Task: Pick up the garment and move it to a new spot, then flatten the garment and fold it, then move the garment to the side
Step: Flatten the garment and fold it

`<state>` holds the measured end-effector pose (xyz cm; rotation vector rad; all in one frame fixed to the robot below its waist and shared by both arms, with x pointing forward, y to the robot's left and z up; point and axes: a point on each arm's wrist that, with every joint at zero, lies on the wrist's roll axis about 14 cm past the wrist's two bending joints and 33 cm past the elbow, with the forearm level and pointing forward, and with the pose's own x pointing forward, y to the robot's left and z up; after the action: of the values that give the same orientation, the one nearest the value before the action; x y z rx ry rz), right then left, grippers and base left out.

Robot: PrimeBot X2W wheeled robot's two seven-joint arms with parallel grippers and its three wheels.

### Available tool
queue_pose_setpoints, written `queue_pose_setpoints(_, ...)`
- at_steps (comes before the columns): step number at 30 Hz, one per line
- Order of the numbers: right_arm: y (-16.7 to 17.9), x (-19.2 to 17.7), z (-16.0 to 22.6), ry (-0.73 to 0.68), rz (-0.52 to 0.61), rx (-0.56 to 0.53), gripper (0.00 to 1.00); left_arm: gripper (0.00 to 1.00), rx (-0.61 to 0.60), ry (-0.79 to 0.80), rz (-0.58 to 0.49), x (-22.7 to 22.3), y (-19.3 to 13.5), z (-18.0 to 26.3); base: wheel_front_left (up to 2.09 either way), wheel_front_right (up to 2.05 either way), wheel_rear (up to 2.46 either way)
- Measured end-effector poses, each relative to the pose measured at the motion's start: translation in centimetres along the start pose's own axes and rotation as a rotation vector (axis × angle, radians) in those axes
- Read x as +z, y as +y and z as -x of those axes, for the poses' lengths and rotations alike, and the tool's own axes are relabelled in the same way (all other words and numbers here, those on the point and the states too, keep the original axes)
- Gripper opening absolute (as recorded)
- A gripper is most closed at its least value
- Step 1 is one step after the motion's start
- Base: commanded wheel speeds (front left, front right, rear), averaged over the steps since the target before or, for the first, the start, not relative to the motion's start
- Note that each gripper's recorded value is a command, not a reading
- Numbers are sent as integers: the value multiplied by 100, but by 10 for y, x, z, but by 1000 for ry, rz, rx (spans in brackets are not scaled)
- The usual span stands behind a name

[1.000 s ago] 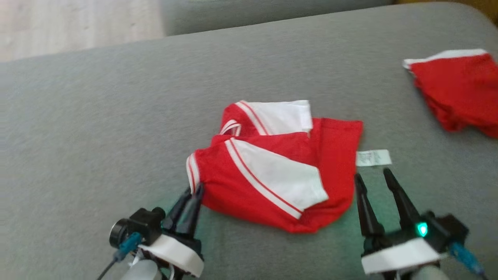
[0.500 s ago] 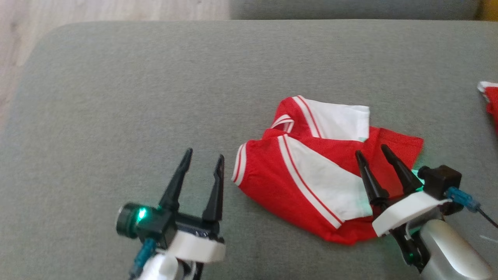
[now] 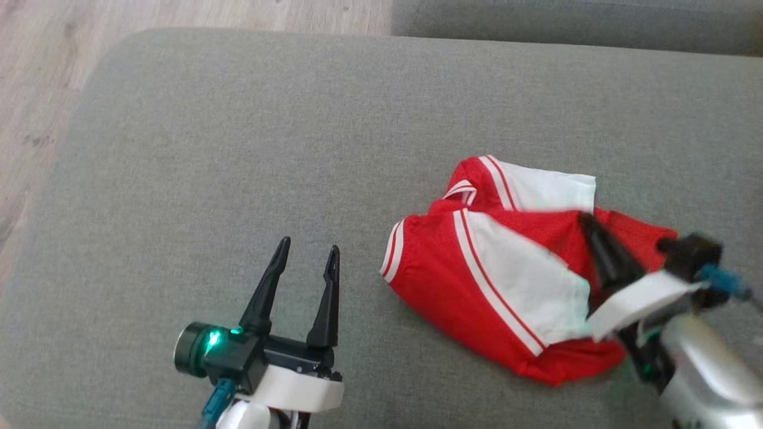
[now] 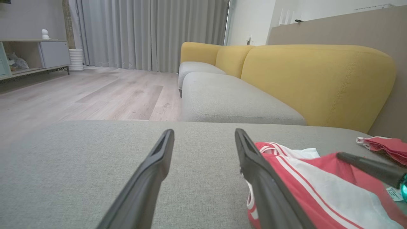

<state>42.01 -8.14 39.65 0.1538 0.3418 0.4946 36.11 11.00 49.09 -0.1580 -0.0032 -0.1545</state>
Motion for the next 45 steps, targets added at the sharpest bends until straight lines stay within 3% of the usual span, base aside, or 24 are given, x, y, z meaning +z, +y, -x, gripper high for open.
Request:
queue_pose_setpoints(4, 0, 73, -9, -188, 83, 20, 0, 100, -7, -23, -3, 7, -1, 2, 0, 0, 0)
queue_pose_setpoints(5, 11, 123, -10, -316, 137, 57, 0, 100, -17, -32, 4, 10, -5, 4, 0, 0, 0)
queue_pose_setpoints(12, 48, 288, 29, -708, 408, 144, 0, 100, -52, -68, 18, 21, -18, 14, 0, 0, 0)
queue_pose_setpoints(18, 86, 382, 68, -881, 652, 172, 0, 100, -78, -91, 15, 27, -27, 14, 0, 0, 0)
queue_pose_setpoints(22, 102, 435, 87, -966, 745, 154, 0, 100, -98, -91, 21, 27, -32, 16, 0, 0, 0)
queue_pose_setpoints(25, 106, 438, 77, -890, 769, 154, 0, 100, -103, -93, 22, 28, -34, 18, 0, 0, 0)
queue_pose_setpoints(28, 92, 401, 44, -676, 845, 141, 0, 100, -105, -89, 35, 27, -36, 20, 0, 0, 0)
queue_pose_setpoints(32, 30, 323, 12, -385, 789, 84, 0, 100, -117, -74, 44, 22, -42, 21, 0, 0, 0)
queue_pose_setpoints(37, -68, 243, 12, -119, 721, -78, 0, 100, -166, -52, 50, 16, -53, 15, 0, 0, 0)
queue_pose_setpoints(41, -133, 221, 33, -60, 653, -235, 0, 100, -228, -49, 52, 16, -66, 5, 0, 0, 0)
queue_pose_setpoints(45, -187, 225, 65, -85, 624, -402, 0, 100, -390, -44, 65, 14, -102, -4, 0, 0, 0)
